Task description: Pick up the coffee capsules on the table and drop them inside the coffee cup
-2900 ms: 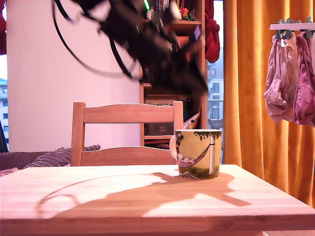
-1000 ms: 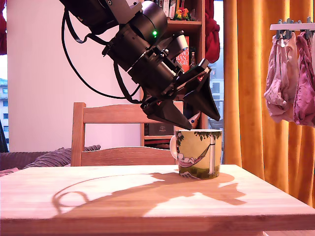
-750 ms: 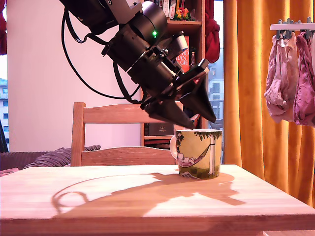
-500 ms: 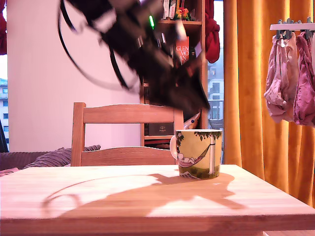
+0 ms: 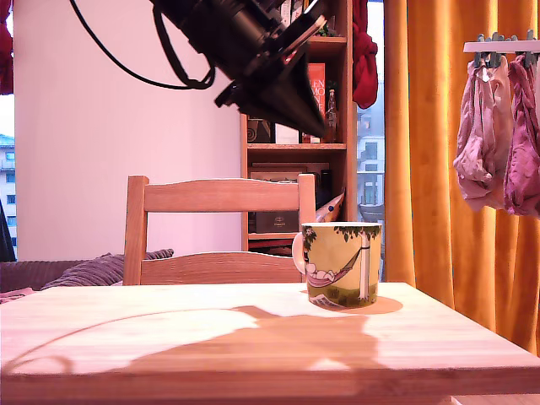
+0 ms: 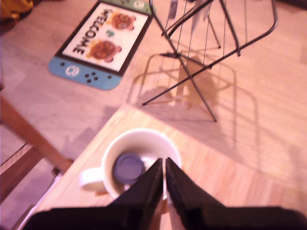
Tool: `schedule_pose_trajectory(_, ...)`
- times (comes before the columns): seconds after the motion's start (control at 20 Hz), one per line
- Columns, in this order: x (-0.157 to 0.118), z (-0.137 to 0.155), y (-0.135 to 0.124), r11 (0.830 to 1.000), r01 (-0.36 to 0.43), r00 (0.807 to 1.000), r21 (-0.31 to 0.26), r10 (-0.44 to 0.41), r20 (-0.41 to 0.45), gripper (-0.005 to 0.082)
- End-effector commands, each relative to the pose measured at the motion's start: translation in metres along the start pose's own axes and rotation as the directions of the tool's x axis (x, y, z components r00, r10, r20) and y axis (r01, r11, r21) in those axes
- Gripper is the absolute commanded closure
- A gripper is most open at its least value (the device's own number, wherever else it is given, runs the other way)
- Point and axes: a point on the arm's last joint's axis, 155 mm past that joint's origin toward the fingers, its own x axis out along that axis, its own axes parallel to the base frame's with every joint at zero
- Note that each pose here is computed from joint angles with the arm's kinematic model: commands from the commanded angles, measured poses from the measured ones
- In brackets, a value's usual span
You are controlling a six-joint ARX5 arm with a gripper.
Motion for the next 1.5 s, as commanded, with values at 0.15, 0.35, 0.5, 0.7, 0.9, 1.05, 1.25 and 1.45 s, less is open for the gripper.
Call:
schedule_pose_trajectory(0.15,-0.043,0.021,0.013,0.998,-0.056,0.996,0.023,0.054,0.078,0.0789)
schedule_pose_trajectory(0.35,-0.077,0.015,0.035,0.993,-0.115,0.987,-0.01,0.116,0.111,0.0789)
schedule_pose_trajectory(0.5,-0.102,-0.001,0.058,0.983,-0.176,0.975,-0.056,0.182,0.124,0.0789)
schedule_pose_trajectory(0.7,-0.136,-0.023,0.084,0.96,-0.252,0.954,-0.12,0.267,0.138,0.0789)
schedule_pose_trajectory(0.9,-0.164,-0.043,0.1,0.933,-0.316,0.927,-0.171,0.342,0.151,0.0789)
schedule_pose_trajectory(1.05,-0.182,-0.061,0.111,0.906,-0.362,0.9,-0.22,0.401,0.171,0.0789)
schedule_pose_trajectory(1.25,-0.207,-0.087,0.117,0.868,-0.396,0.859,-0.299,0.465,0.215,0.0789)
schedule_pose_trajectory(1.45,-0.228,-0.104,0.112,0.836,-0.412,0.821,-0.361,0.513,0.251,0.0789)
